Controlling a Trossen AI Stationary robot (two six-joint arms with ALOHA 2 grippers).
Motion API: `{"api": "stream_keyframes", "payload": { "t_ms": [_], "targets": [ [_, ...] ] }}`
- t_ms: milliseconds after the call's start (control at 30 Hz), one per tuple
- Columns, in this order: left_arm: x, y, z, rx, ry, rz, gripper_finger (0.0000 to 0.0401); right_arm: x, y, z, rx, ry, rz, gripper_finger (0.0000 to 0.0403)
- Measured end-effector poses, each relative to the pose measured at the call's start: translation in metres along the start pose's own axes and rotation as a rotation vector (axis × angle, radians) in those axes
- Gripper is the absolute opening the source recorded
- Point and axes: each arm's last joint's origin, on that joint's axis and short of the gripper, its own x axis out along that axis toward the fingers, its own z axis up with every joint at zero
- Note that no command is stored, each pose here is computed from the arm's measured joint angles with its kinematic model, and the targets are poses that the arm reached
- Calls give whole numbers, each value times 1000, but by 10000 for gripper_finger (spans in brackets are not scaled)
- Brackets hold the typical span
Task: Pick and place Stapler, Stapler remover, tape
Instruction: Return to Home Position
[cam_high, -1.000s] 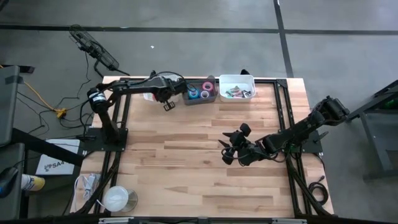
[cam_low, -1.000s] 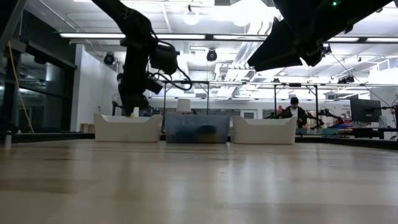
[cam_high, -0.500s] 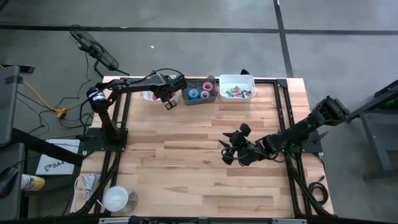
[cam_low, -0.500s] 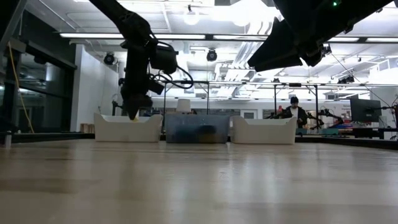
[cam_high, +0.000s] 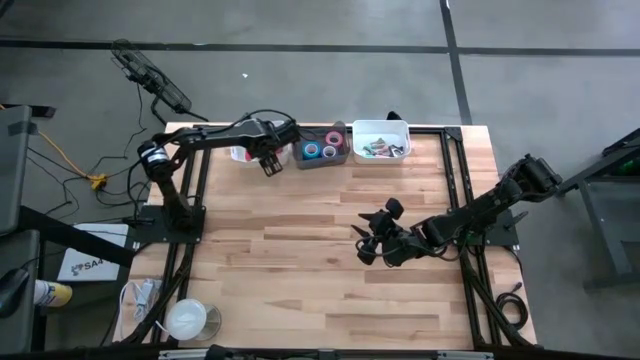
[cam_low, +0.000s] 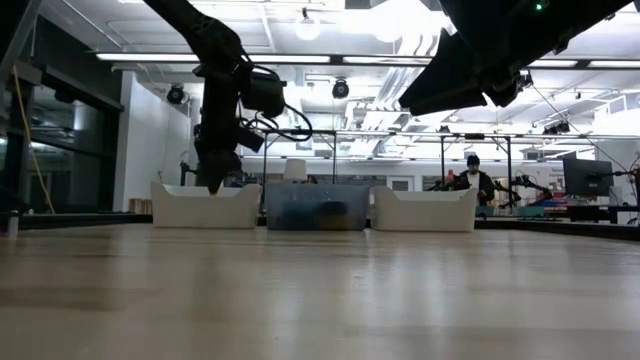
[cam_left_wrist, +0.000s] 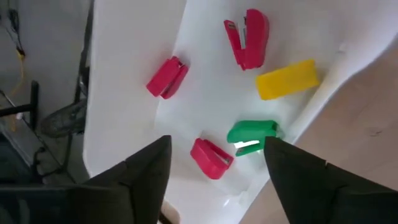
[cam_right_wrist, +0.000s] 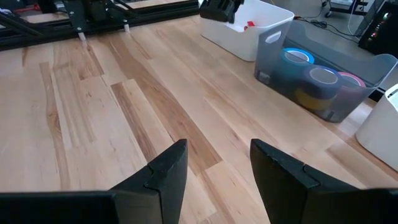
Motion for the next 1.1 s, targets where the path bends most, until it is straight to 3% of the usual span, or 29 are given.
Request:
{"api": "stream_keyframes", "payload": {
  "t_ms": [167,367,600,733,900,1100],
  "targets": [
    [-17,11,-5,4,-54,23,264,0,-1,-1,-35,6,-4,167],
    [-63,22,-21,61,-186,31,265,0,-1,-1,-119,3,-9,167],
    [-125,24,-61,113,-331,99,266,0,0,0,-235,3,-2,167],
    [-157,19,-89,156,-439,121,266,1,-2,0,-378,-1,-29,167],
    [-185,11,-123,177,-536,149,266,6,-8,2,-293,-20,-106,167],
    [-190,-3,-166,127,-613,227,266,24,-32,-13,-164,128,-75,167]
  ]
}}
